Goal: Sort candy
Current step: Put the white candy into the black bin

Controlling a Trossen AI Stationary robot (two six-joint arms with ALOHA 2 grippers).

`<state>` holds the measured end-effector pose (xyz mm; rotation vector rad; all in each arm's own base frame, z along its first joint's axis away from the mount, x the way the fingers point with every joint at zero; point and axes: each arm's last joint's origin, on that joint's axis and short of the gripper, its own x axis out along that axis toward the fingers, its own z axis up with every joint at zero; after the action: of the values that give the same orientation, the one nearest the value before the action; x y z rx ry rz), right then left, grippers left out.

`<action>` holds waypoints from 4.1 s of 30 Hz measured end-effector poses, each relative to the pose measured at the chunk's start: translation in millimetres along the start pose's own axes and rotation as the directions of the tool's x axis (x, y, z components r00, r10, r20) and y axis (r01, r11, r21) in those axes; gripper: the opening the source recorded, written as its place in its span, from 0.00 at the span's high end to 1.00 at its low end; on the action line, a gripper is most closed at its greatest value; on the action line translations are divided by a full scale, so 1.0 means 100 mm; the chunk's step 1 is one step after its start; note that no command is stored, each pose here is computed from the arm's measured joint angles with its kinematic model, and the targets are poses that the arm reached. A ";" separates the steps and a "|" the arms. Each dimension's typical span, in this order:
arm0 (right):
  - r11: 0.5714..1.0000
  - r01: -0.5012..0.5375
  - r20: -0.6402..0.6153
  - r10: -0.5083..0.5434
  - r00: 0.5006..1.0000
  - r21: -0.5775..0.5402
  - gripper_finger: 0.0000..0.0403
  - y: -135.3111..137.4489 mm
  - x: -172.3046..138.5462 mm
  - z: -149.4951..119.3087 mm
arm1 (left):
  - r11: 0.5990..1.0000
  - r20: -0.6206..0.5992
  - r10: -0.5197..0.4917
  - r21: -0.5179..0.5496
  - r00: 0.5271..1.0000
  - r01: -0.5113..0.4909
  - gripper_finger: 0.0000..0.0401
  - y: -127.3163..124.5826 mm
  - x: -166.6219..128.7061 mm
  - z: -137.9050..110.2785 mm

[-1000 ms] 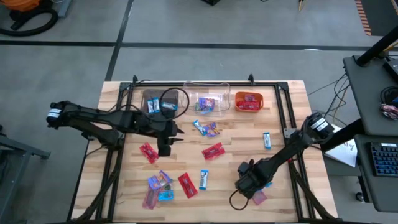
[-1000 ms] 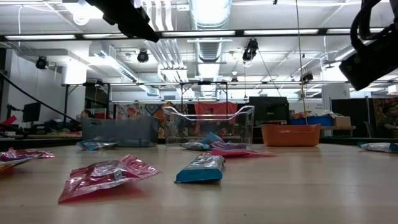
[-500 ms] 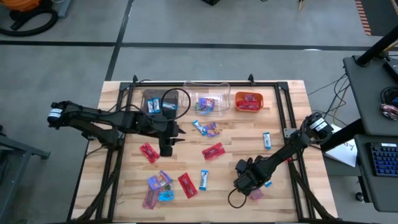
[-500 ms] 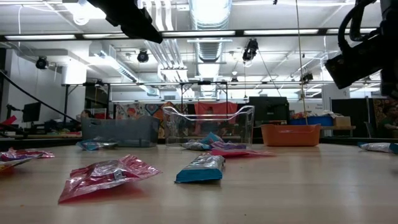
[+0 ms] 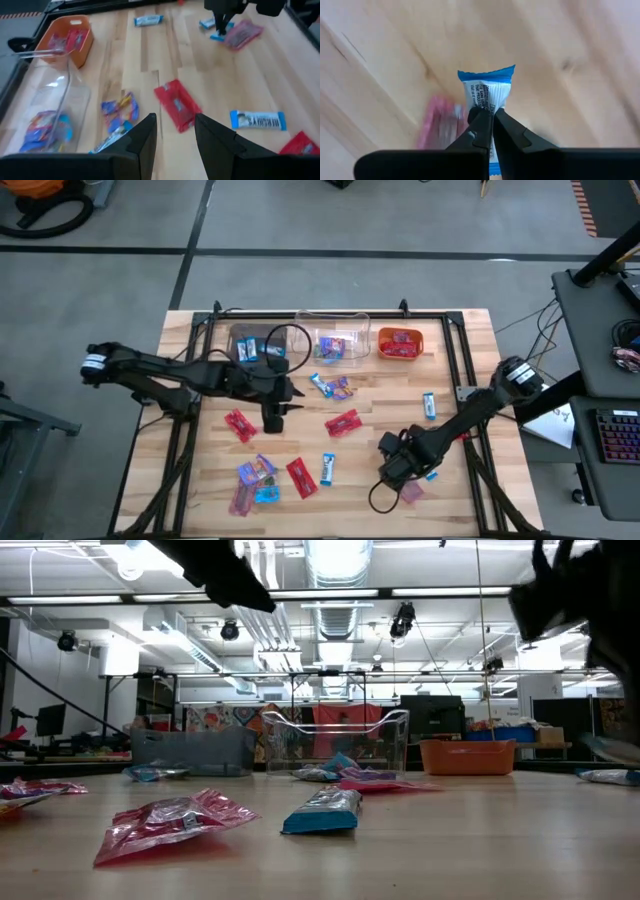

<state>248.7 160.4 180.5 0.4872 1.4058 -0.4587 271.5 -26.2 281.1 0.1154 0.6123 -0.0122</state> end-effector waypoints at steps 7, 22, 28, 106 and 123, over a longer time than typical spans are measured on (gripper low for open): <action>0.998 0.066 0.421 -0.054 0.906 -0.014 0.98 -0.09 -0.29 0.11 | 0.995 0.182 -0.093 -0.010 0.979 0.097 0.71 -0.07 0.32 -0.12; 0.980 0.182 0.890 -0.155 0.428 0.083 0.98 0.04 -0.56 0.61 | 0.987 0.511 -0.078 -0.079 0.856 0.137 0.71 -0.13 0.86 -0.13; 0.982 0.182 0.906 -0.124 0.405 0.053 0.98 0.09 -0.61 0.65 | 0.983 0.494 0.019 -0.169 0.869 0.074 0.71 -0.11 1.01 -0.09; 0.894 -0.040 0.404 -0.160 0.901 0.446 0.86 -0.70 -0.16 1.05 | 0.985 0.336 0.165 -0.093 0.927 -0.142 1.00 0.12 -0.09 0.08; 0.716 -0.054 0.288 -0.210 0.934 0.696 0.37 -0.77 0.39 1.24 | 0.963 0.285 0.266 -0.037 0.921 -0.267 1.00 0.17 -0.40 -0.08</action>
<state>309.8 25.2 150.3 0.9085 0.8641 -1.1166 235.2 -9.4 299.0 0.1955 0.3007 0.2315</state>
